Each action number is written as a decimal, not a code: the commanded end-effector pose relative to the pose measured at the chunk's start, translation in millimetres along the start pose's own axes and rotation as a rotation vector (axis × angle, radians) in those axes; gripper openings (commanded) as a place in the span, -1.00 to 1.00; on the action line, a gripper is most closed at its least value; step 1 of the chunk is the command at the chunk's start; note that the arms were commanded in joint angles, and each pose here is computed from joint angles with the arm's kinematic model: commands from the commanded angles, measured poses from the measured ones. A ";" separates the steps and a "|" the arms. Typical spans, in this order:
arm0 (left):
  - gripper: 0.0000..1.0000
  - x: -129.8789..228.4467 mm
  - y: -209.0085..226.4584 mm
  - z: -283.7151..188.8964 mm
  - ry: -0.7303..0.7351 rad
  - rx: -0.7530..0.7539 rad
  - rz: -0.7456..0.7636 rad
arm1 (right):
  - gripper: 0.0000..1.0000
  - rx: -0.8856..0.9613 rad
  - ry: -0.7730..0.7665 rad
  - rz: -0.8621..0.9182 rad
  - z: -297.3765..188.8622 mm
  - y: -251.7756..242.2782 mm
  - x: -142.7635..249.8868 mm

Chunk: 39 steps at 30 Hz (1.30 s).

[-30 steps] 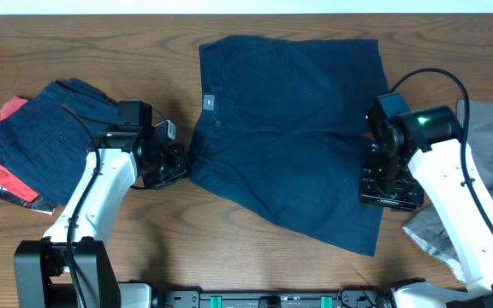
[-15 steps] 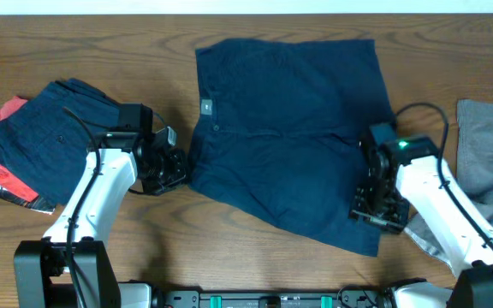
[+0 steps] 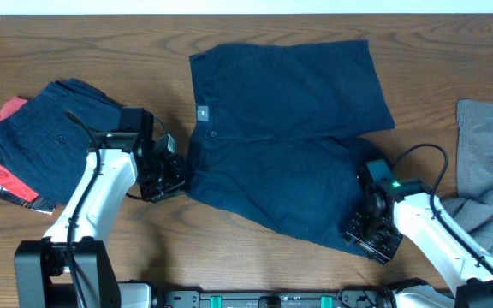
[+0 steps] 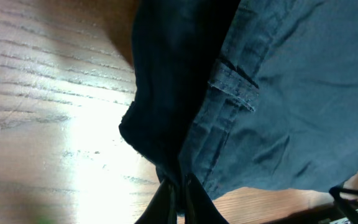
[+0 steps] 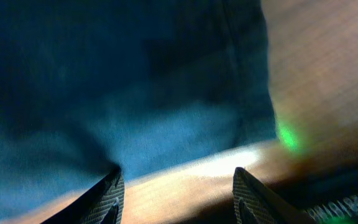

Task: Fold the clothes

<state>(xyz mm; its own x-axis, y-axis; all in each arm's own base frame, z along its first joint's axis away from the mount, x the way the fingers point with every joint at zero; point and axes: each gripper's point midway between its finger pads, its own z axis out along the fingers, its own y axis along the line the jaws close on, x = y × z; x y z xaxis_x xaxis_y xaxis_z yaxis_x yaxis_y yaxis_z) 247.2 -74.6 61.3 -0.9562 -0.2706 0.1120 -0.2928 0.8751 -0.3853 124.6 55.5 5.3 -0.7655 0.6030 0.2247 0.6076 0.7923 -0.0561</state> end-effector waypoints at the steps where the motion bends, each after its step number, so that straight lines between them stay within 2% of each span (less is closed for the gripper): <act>1: -0.88 3.3 5.7 0.4 0.005 -0.019 0.004 | 0.09 0.001 -0.028 0.133 11.9 -5.5 -2.9; 7: -0.88 4.9 6.7 1.6 0.010 -0.020 0.001 | 0.06 0.044 -0.100 0.246 23.4 -21.1 -13.4; 19: -0.88 3.8 6.7 2.2 0.005 -0.019 0.003 | 0.05 0.011 -0.054 0.329 18.0 -28.4 -3.8; 27: -0.88 4.0 6.7 2.2 0.006 -0.019 0.003 | 0.13 0.034 -0.127 0.455 19.1 -45.3 -16.1; 36: -0.88 4.8 6.9 2.2 0.009 -0.020 0.002 | 0.11 -0.043 -0.220 0.458 24.8 -33.8 -38.2; 38: -0.88 5.4 7.1 2.1 0.011 -0.021 0.001 | -0.16 -0.045 -0.233 0.458 26.8 -34.4 -40.4; 39: -0.88 5.9 7.3 2.1 0.013 -0.021 0.000 | -0.50 -0.051 -0.238 0.458 28.3 -34.1 -41.3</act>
<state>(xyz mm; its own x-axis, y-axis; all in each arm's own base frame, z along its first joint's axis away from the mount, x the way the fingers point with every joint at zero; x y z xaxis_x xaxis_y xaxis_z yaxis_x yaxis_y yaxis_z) 243.0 -73.9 58.2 -0.9546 -0.2711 0.1235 -0.2979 0.8767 -0.3777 144.0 28.9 -10.2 -0.4750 0.8788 0.0449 0.8800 0.4742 0.0274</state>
